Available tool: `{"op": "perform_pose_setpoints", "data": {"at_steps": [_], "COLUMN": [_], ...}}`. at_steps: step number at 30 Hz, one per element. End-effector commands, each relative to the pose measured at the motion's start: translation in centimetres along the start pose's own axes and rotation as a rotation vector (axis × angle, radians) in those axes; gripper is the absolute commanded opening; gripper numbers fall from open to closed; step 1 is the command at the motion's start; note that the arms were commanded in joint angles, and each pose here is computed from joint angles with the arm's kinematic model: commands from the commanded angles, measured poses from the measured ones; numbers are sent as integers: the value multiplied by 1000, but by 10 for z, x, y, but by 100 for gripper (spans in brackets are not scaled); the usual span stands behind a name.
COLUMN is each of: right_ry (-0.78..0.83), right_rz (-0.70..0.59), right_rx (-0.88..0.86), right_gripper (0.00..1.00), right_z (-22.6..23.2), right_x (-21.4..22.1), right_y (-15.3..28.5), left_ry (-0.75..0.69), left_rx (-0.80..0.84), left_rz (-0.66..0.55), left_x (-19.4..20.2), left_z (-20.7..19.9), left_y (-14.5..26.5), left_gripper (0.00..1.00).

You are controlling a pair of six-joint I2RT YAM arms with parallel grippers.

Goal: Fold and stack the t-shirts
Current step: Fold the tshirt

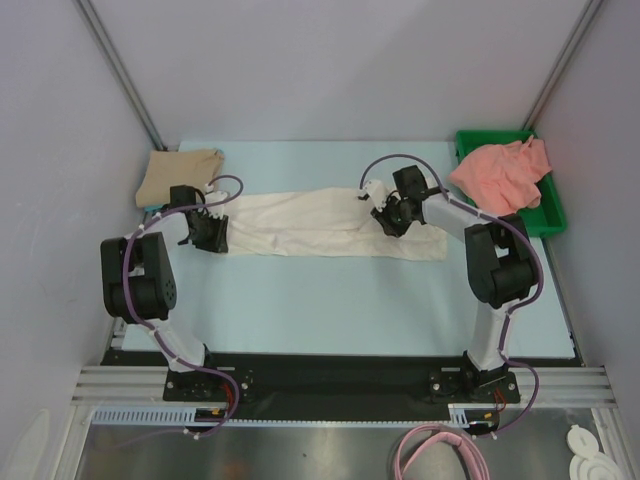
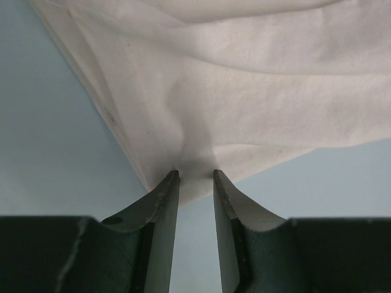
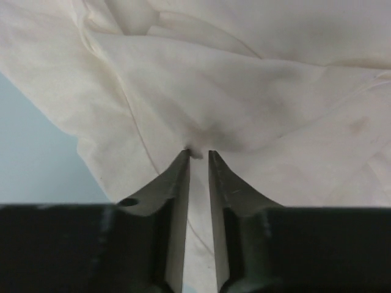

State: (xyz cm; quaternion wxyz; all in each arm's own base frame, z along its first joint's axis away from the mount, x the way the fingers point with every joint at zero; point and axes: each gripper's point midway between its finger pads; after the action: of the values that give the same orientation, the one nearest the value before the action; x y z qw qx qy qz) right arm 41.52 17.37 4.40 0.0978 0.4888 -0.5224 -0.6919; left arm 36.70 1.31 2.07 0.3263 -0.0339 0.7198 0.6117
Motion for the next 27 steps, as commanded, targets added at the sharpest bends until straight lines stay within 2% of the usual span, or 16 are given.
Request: {"op": "perform_pose_setpoints", "data": {"at_steps": [1, 3, 6, 13, 16, 17, 20, 21, 22, 23, 24, 25, 27], "right_ry": [39, 53, 86, 233, 220, 214, 180, 170, 164, 146, 138, 133, 115], "right_rz": [-21, -24, -37, -104, -148, -191, -238, -245, -268, -262, -243, -245, -184], "right_rx": [51, 49, 71, 303, 382, 420, 492, 494, 481, 461, 446, 439, 390], "right_gripper": [15, 6, 2, 0, 0, 0, 0, 3, 13, 30, 58, 65, 66], "right_z": [-8, -4, -2, -25, -46, -56, -72, -72, -68, -63, -58, -54, -43], "right_x": [-16, -19, -27, -74, -97, -116, -130, -130, -135, -131, -121, -119, -95], "right_y": [-1, -2, 0, 10, 8, 14, 17, 19, 27, 29, 29, 36, 35], "left_ry": [-13, -12, -13, -18, -22, -24, -31, -35, -35, -35, -37, -37, -48], "left_rx": [-4, 1, 1, 0, -8, -12, -25, -24, -20, -10, 2, 13, 33], "left_rz": [10, 10, 11, -4, -13, -21, -32, -34, -35, -41, -44, -49, -85], "left_x": [2, 3, 5, 3, 2, 0, -2, -2, -3, -4, -5, -6, -12], "left_z": [1, 0, -1, -3, -4, -4, -3, -3, -5, -7, -9, -12, -18], "left_y": [-4, -5, -5, 0, 4, 6, 12, 13, 15, 17, 18, 19, 24], "left_gripper": [34, 34, 34, 33, 33, 33, 32, 32, 33, 35, 38, 39, 40]}}
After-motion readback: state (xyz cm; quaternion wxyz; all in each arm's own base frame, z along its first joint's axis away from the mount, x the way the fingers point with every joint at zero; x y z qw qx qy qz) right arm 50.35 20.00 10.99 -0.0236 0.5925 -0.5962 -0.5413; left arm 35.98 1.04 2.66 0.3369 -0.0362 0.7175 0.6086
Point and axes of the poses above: each gripper's point midway between its finger pads, its own y axis back along the fingers, its own z axis along the line the jaws close on, x = y × z, and after that the axes turned 8 degrees about -y, right-handed
